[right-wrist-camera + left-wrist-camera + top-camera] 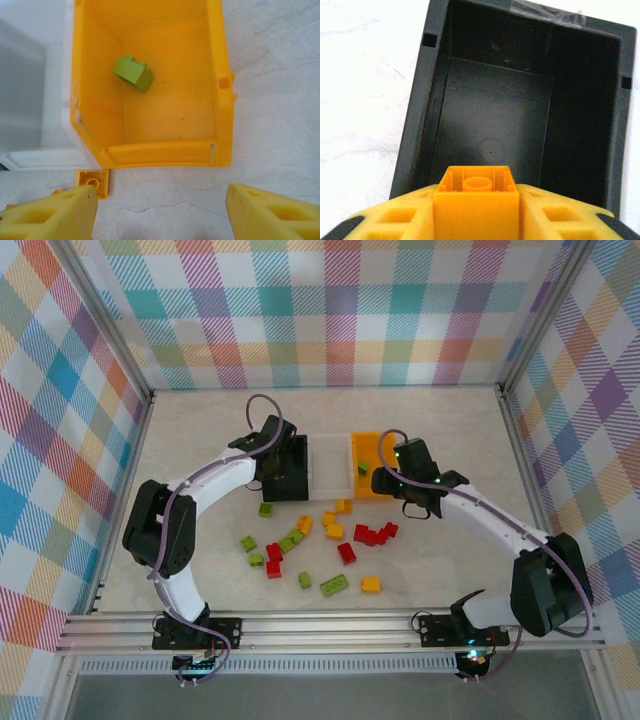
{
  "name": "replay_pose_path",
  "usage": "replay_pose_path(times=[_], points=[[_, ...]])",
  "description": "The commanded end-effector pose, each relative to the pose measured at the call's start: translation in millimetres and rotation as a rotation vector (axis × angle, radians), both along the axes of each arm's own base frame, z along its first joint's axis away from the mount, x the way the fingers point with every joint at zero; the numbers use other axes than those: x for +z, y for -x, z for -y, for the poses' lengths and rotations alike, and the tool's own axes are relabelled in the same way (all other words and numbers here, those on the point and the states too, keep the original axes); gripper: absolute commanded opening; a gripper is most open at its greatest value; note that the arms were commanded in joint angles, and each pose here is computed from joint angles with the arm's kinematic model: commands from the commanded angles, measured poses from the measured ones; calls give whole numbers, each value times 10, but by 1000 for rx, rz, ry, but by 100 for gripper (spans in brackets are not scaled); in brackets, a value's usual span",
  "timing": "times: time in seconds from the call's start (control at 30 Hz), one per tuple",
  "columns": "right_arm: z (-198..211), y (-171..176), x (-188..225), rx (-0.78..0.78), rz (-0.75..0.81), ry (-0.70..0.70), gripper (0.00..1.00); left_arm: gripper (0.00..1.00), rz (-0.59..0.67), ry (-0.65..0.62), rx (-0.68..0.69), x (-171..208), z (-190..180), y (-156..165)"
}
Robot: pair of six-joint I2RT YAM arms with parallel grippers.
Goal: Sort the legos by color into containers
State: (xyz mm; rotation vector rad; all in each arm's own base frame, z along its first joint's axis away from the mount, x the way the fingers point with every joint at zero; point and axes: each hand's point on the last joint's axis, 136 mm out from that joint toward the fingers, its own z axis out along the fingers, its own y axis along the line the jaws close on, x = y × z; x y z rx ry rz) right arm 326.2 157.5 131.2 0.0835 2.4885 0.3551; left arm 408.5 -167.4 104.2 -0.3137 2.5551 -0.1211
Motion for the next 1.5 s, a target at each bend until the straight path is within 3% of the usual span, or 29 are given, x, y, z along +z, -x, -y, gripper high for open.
replay_pose_path(times=[0.0, 0.17, 0.37, 0.5, 0.7, 1.07, 1.27, 1.47], points=[[-1, 87, -14, 10, -12, -21, 71, 56, 37, 51, 2, 206, 70, -61], [-37, 201, -80, 46, -44, -40, 71, 77, 115, 133, -27, 570, 149, 34], [-320, 585, -261, 214, -132, -36, 69, 100, 195, 297, -108, 1003, 308, 397], [-474, 797, -406, 286, -169, 23, 69, 100, 191, 338, -144, 977, 330, 707], [-686, 788, -548, 350, -161, 122, 69, 100, 163, 368, -122, 695, 187, 1053], [-781, 773, -886, 396, -203, 292, 62, 100, 129, 330, -90, 413, 3, 1251], [-767, 771, -921, 386, -198, 313, 48, 100, 133, 327, -90, 415, -7, 1252], [-809, 757, -689, 388, -131, 262, 34, 100, 139, 318, -92, 439, -23, 1253]])
